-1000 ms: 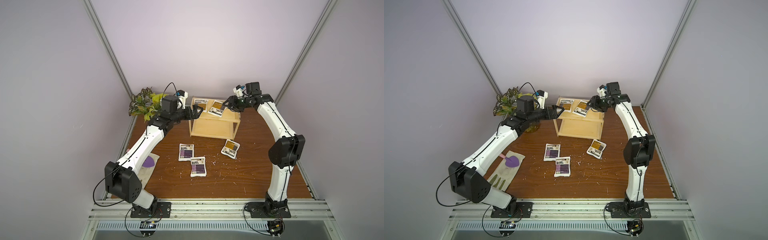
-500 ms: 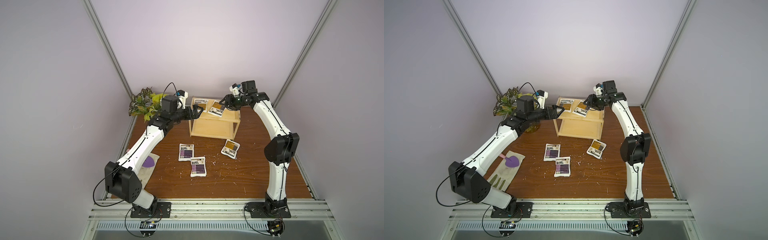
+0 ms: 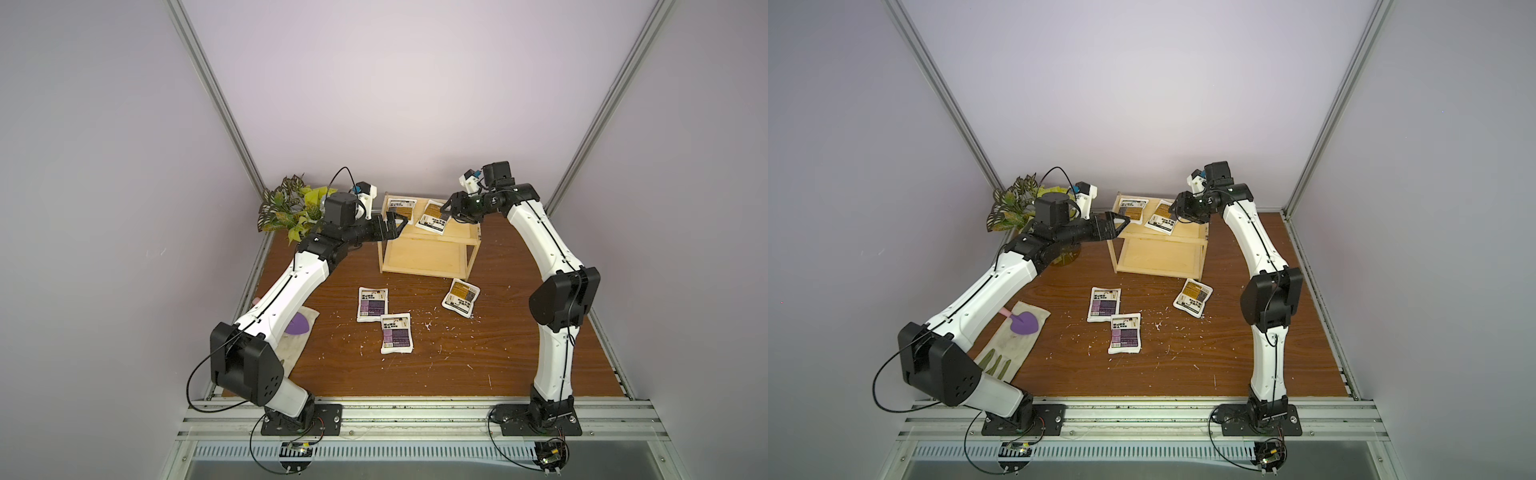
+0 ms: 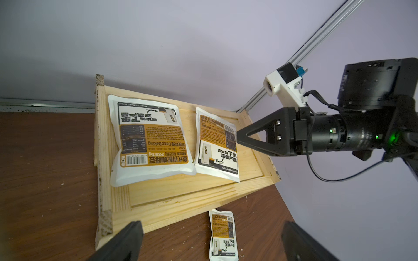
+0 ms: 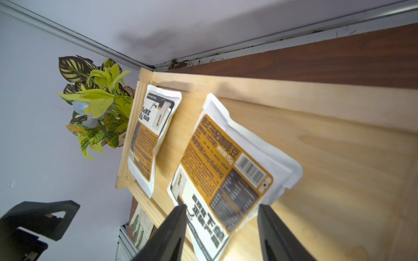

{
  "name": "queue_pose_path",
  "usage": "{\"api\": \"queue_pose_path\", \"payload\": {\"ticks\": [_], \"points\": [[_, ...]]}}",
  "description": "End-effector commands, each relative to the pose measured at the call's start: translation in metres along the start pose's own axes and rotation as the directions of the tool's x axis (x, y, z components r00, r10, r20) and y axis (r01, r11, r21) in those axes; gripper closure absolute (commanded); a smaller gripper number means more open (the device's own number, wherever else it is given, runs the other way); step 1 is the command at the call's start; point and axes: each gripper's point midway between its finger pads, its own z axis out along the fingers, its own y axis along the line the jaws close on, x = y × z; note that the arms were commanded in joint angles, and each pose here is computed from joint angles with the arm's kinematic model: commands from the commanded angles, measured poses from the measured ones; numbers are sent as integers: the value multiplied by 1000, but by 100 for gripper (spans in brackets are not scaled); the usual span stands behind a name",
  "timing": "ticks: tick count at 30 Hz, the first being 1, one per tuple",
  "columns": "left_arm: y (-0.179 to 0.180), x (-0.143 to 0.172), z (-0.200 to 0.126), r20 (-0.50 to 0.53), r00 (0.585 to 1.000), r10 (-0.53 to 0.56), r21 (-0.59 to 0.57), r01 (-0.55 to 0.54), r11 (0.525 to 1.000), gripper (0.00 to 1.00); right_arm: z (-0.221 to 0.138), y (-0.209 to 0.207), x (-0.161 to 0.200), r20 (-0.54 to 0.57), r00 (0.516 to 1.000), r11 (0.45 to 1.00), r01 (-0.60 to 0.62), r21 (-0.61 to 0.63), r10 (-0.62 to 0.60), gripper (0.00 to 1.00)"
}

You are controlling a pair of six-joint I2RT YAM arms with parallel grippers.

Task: Place the bagged coffee beans on the shelf by color
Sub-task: Place the bagged coffee beans on the shelf.

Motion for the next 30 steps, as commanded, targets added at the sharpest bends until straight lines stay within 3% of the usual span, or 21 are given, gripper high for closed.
{"api": "queue_pose_path", "payload": {"ticks": [1, 30], "points": [[-13, -5, -2, 19, 1000, 15, 41, -16, 999, 0, -29, 16, -2, 52, 997, 998, 56, -4, -56, 43], [-22, -1, 4, 9, 1000, 17, 62, -17, 998, 0, 10, 11, -5, 8, 1000, 999, 21, -43, -20, 43]]}}
